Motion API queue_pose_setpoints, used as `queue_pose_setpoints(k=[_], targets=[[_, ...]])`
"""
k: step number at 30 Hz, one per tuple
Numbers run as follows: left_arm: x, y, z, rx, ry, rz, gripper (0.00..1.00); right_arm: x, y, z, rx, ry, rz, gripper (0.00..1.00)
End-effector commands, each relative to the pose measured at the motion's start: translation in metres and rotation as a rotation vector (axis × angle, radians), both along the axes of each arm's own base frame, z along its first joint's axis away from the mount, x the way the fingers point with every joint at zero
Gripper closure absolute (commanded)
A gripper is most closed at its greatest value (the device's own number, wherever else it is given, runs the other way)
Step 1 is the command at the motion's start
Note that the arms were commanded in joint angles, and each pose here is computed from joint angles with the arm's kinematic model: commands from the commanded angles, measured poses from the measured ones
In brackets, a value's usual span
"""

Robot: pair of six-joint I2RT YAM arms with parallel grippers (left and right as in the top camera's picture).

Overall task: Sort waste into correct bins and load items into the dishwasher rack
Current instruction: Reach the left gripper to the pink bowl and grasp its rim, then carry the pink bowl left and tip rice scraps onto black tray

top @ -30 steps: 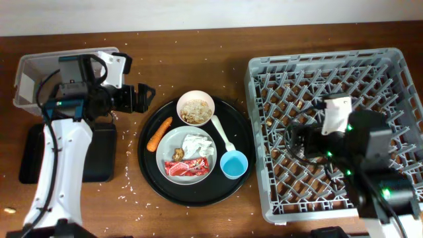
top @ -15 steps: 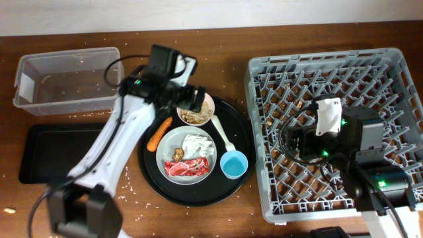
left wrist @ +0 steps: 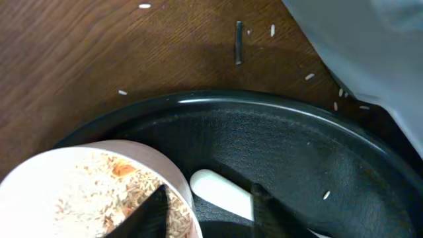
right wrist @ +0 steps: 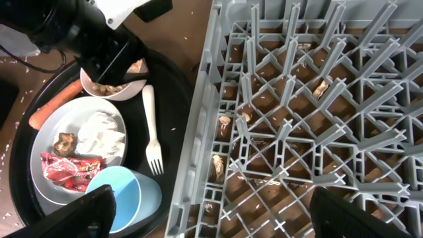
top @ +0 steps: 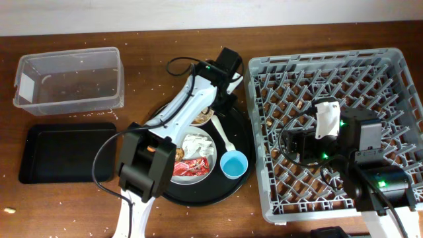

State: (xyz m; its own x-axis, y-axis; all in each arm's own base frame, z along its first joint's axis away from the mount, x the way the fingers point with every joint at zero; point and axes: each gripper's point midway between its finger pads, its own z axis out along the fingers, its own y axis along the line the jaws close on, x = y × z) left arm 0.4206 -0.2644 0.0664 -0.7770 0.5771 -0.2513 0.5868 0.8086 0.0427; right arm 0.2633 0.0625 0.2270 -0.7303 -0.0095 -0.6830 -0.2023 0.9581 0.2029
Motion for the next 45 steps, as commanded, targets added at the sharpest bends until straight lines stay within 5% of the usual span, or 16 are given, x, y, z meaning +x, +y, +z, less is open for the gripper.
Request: queue_pose_setpoints(k=[1, 6, 15, 30, 45], targets=[[0.01, 0.008, -0.012, 0.046, -0.018, 0.091, 0.67, 0.001, -0.001, 0.009, 0.005, -0.021, -0.005, 0.07], [0.012, 0.015, -0.022, 0.085, -0.019, 0.13, 0.71, -0.001, -0.002, 0.006, 0.001, -0.007, -0.008, 0.07], [0.009, 0.022, -0.031, 0.1, -0.004, 0.174, 0.91, 0.003, -0.002, -0.009, -0.007, 0.058, -0.009, 0.08], [0.008, 0.032, -0.047, 0.156, 0.014, 0.188, 0.99, 0.003, -0.002, -0.01, -0.007, 0.062, -0.009, 0.08], [0.02, 0.09, 0.066, 0.164, 0.052, 0.329, 0.99, 0.003, -0.002, -0.01, -0.007, 0.061, -0.009, 0.08]])
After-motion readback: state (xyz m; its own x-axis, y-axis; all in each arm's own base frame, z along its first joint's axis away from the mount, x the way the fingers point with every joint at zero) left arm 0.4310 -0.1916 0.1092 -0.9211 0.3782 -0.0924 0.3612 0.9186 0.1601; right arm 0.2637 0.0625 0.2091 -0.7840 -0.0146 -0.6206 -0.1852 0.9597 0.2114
